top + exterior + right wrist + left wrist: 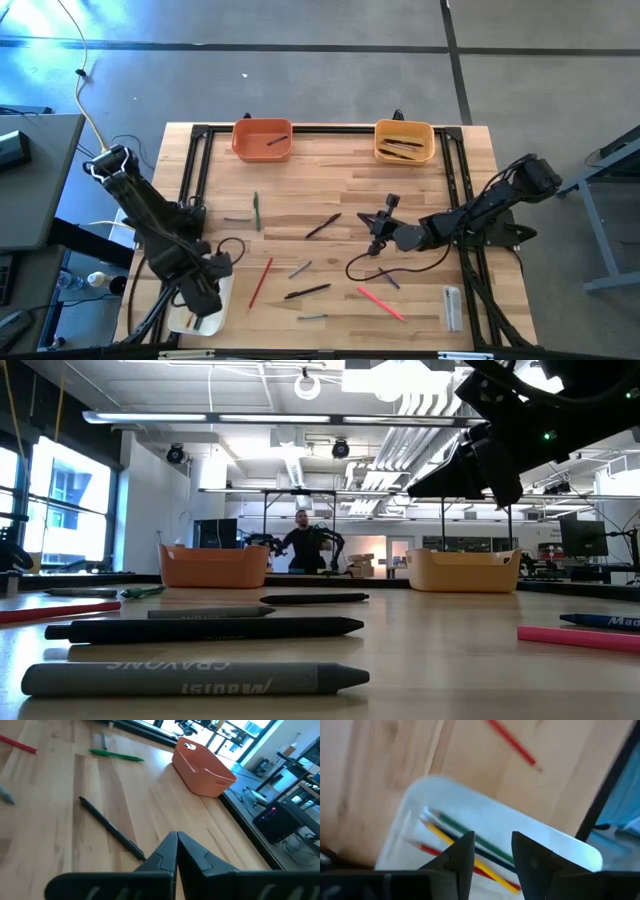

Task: Sort crayons/erasers/pens/pencils in bins
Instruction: Put the gray crayon into the orange bin

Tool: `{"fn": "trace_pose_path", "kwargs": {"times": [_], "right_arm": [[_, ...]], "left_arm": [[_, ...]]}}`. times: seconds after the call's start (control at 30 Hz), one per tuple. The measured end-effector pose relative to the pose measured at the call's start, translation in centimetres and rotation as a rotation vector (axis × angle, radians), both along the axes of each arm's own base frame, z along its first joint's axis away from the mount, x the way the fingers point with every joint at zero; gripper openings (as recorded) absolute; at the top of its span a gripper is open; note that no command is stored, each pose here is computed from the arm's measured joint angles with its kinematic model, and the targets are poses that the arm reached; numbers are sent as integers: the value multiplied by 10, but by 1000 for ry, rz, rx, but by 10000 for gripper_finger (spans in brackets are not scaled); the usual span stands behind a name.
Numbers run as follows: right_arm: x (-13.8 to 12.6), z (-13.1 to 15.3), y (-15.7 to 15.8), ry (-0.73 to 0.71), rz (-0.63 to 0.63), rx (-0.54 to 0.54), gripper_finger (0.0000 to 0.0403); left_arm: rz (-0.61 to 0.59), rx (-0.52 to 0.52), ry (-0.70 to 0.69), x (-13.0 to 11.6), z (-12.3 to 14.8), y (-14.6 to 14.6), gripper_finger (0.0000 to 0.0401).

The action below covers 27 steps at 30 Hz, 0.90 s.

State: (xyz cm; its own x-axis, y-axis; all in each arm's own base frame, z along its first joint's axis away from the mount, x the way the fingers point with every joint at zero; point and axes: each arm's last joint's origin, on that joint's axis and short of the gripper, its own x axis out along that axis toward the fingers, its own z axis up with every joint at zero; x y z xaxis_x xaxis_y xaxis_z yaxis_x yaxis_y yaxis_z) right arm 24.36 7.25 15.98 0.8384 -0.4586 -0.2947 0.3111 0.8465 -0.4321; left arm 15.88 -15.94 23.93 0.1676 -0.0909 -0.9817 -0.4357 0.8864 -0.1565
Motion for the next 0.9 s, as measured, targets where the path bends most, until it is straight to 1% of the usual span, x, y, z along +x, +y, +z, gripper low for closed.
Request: {"fn": "trace_pose_path", "kwargs": {"times": [0.07,0.13,0.2,0.27,0.4,0.47,0.53,0.67,0.77,0.83,0.9], "right_arm": [[0,0,0,2,12,5,0],[0,0,1,3,19,8,0],[0,0,1,3,19,8,0],[0,0,1,3,19,8,0],[0,0,1,3,19,8,0],[0,0,1,3,21,10,0],[0,0,1,4,27,13,0],[0,0,1,6,40,18,0],[0,0,1,7,41,19,0],[0,0,1,7,41,19,0],[1,0,1,5,41,20,0]], "left_arm": [[-82,59,-47,5,12,4,111],[-160,150,-116,13,23,10,97],[-233,229,-164,22,31,21,80],[-290,285,-192,30,35,35,60],[-406,393,-149,42,31,70,15],[-430,429,-107,45,24,89,4],[-428,430,-73,46,13,109,5],[-415,341,-37,42,-21,144,1],[-401,322,-14,36,-44,164,1],[-379,325,-29,39,-51,175,1],[-378,339,-66,42,-48,183,4]]}}
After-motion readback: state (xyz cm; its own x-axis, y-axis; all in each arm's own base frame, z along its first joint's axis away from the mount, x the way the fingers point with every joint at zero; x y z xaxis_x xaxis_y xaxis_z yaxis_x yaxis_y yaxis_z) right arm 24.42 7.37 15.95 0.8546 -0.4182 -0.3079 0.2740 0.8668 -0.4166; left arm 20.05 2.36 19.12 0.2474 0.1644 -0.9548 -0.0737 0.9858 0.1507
